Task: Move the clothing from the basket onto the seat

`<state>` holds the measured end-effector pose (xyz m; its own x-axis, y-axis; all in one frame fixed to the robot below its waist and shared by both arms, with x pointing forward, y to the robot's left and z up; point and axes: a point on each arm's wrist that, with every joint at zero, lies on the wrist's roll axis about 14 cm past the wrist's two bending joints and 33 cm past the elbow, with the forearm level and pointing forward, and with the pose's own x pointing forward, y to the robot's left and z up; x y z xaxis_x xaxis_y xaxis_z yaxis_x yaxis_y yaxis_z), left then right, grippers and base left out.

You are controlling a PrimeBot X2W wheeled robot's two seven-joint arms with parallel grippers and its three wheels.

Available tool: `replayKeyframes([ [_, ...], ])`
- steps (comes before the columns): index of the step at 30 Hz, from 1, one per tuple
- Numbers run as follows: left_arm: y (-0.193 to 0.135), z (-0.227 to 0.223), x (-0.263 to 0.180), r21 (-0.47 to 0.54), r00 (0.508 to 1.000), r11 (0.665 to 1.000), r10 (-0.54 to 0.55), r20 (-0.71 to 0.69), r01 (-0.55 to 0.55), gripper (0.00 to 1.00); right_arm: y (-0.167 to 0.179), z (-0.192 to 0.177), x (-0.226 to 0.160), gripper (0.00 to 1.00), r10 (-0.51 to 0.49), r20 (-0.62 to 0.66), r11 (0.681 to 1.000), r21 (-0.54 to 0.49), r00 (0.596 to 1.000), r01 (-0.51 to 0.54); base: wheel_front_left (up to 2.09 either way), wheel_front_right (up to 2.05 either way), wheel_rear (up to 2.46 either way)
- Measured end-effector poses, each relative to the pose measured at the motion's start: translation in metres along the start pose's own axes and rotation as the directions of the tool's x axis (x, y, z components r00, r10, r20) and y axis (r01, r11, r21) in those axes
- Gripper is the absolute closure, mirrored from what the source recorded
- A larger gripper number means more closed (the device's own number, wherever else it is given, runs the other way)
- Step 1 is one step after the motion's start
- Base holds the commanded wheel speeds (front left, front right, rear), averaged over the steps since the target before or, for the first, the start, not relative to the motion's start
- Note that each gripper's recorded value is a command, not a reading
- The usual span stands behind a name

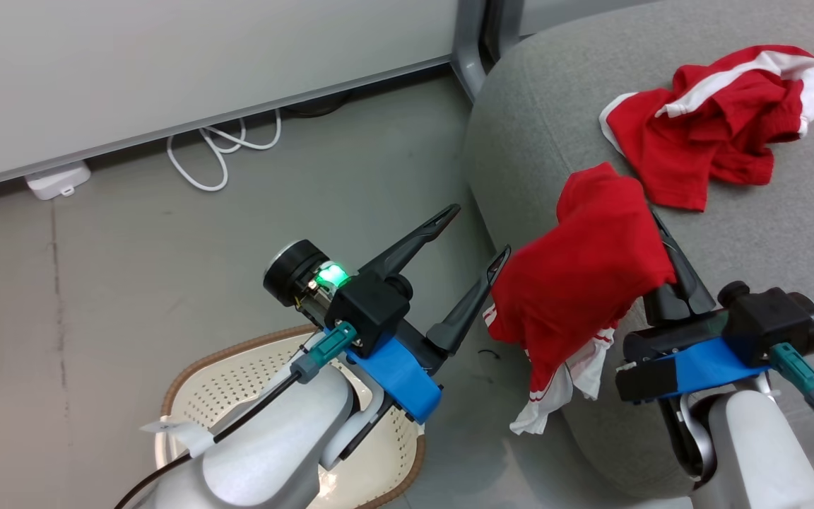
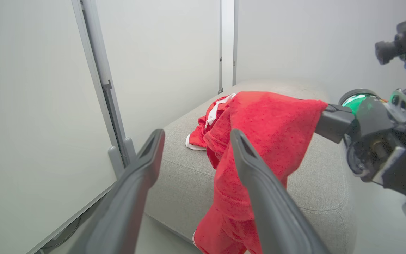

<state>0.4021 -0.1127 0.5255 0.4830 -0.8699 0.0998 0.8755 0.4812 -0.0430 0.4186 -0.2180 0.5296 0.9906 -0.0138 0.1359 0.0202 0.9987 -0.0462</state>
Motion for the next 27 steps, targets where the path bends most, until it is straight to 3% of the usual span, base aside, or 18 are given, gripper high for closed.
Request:
replayKeyframes([
  [14, -0.01, -0.01, 0.012, -0.028, 0.999, 0.998, -0.05, 0.004, 0.051, 0.0, -0.023, 0.006, -0.006, 1.0, -0.063, 0.016, 0.998, -0.029, 0.998, 0.063, 0.0, 0.0, 0.0],
  [27, 0.027, -0.033, 0.021, -0.037, 1.0, 0.999, -0.025, 0.0, 0.025, 0.0, -0.042, 0.098, 0.083, 1.0, -0.031, 0.311, 0.984, -0.158, 0.95, 0.084, 0.0, 0.0, 0.0],
])
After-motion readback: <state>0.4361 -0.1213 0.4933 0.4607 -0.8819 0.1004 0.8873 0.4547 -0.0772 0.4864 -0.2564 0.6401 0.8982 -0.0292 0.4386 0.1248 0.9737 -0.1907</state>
